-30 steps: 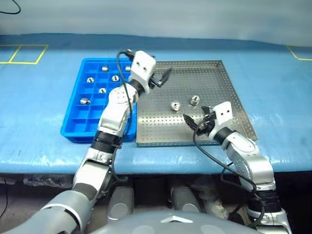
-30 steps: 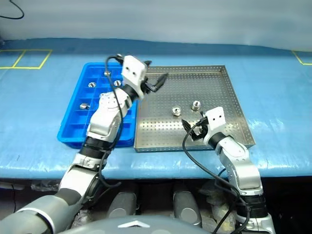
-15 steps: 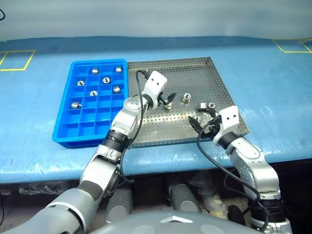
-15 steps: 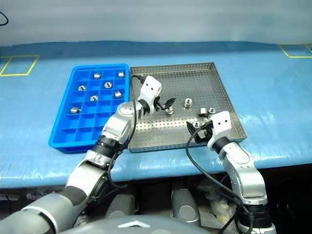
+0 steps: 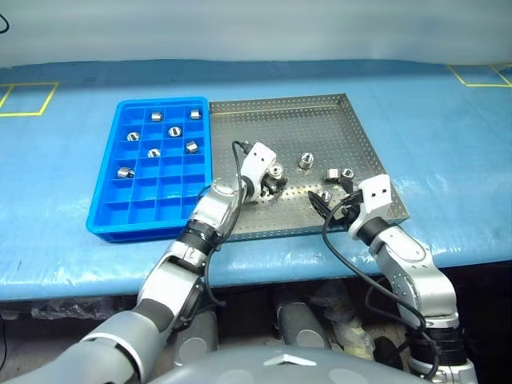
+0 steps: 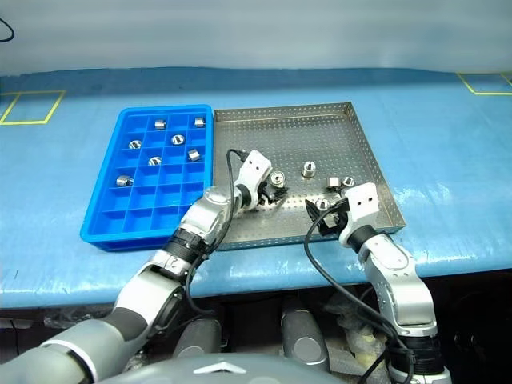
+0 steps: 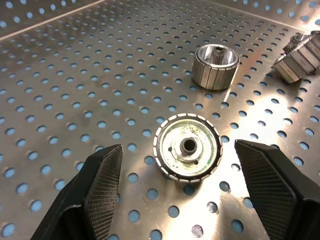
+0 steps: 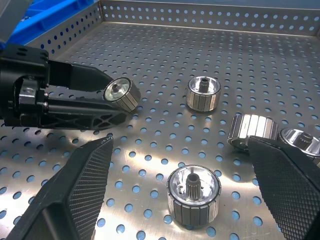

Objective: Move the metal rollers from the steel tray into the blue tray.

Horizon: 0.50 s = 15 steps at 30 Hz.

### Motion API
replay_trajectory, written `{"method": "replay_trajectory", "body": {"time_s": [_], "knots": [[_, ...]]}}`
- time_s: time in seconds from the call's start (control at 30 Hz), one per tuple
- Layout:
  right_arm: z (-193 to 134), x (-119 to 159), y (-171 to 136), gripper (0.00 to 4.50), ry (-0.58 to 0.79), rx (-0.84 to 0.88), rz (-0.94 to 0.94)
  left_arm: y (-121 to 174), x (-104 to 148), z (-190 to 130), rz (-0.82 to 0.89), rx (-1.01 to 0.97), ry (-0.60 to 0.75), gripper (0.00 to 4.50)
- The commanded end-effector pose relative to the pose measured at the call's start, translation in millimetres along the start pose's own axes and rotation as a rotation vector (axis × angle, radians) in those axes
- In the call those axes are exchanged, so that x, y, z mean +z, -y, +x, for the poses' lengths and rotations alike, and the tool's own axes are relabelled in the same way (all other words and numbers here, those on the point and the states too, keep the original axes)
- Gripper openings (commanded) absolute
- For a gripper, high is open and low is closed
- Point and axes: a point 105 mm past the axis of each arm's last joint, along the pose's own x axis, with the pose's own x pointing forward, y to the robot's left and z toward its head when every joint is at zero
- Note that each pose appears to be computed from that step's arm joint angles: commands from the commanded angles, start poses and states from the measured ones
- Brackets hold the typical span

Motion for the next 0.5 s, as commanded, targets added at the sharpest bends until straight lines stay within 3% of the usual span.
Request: {"method": "replay_trajectory", "body": {"time_s": [0.03,0.17,0.27,0.43,0.5], "knots": [[-2,12,-2,4.5,0.047,-0.002,-0.006,-4,9,5,0.03,0.03,0.024,3.91],[-3,11,-3,4.5,0.047,-0.004,0.0,-12,11,7,0.023,0.075,0.031,3.91],[-4,10,-3,4.5,0.045,-0.009,0.005,-20,13,6,-0.002,0.123,0.049,3.3],[-4,9,-2,4.5,0.046,-0.009,0.01,-29,24,-2,-0.035,0.173,0.12,1.73],[0,9,-4,4.5,0.044,0.006,0.011,-46,38,-15,0.032,0.334,0.187,1.73]]}}
